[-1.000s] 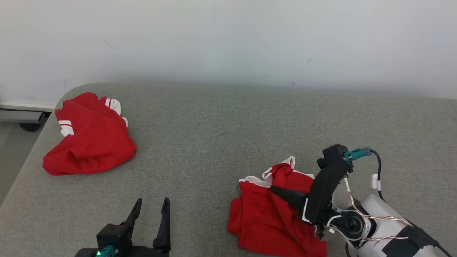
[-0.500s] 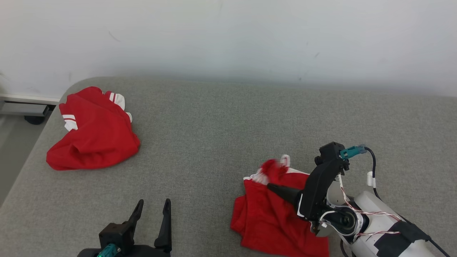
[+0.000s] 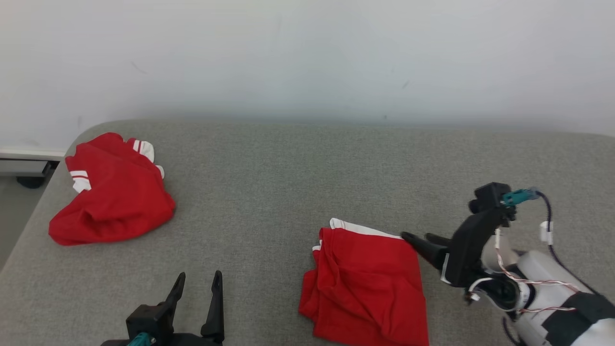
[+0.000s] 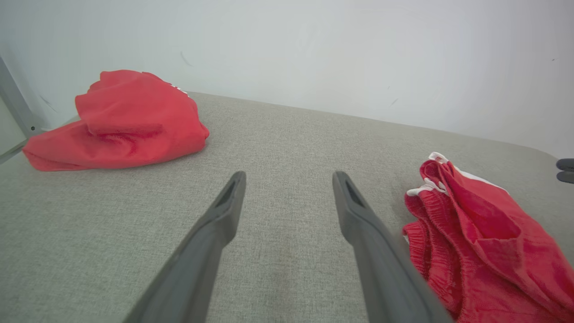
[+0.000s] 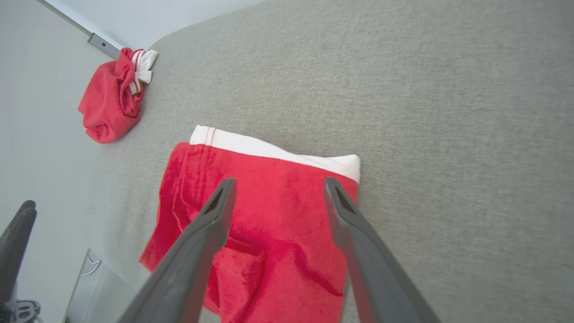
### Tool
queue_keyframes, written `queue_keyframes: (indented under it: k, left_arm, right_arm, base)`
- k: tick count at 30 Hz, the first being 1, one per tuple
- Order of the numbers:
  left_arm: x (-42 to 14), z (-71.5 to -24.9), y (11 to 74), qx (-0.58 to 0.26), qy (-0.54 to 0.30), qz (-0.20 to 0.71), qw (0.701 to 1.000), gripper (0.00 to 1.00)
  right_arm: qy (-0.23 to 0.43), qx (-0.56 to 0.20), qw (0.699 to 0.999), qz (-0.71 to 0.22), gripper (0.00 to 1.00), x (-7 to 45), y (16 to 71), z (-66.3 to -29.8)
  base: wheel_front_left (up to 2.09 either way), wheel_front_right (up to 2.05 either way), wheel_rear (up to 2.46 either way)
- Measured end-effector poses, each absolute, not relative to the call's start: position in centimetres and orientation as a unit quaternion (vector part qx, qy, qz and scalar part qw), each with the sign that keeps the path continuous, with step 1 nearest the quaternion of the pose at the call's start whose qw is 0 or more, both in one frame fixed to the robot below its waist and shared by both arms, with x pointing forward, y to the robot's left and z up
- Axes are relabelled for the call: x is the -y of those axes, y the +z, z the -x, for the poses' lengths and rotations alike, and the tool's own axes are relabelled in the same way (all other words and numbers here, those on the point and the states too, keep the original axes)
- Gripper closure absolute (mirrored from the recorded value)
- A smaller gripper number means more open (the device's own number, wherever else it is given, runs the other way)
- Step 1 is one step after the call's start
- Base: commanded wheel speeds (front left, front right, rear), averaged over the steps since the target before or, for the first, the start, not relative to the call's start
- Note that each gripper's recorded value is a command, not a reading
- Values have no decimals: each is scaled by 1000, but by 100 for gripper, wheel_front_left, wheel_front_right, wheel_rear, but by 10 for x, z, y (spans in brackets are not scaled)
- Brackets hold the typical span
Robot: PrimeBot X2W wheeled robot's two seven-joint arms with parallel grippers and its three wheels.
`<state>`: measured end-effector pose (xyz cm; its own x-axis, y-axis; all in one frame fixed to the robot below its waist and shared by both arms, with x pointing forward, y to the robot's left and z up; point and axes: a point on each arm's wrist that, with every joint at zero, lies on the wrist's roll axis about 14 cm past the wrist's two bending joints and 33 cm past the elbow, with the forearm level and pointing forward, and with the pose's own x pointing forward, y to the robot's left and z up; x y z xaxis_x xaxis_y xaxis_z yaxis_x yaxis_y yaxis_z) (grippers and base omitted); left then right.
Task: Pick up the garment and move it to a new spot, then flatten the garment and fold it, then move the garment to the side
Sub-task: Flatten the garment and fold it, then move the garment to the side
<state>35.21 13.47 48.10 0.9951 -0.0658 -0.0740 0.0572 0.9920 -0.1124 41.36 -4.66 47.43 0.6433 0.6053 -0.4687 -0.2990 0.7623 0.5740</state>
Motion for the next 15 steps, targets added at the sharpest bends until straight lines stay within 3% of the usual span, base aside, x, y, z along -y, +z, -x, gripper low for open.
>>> queue_keyframes:
  k: [6, 15]
  left_arm:
    - [-126, -354, 486, -30, -47, 49, 997, 0]
    - [-127, -354, 489, -22, -51, 20, 998, 0]
  right_arm:
    - [207, -319, 912, -155, 0, 101, 465, -420]
    - [195, -352, 899, -170, 0, 97, 436, -404]
  base:
    - [0, 0, 0]
    - [0, 0, 0]
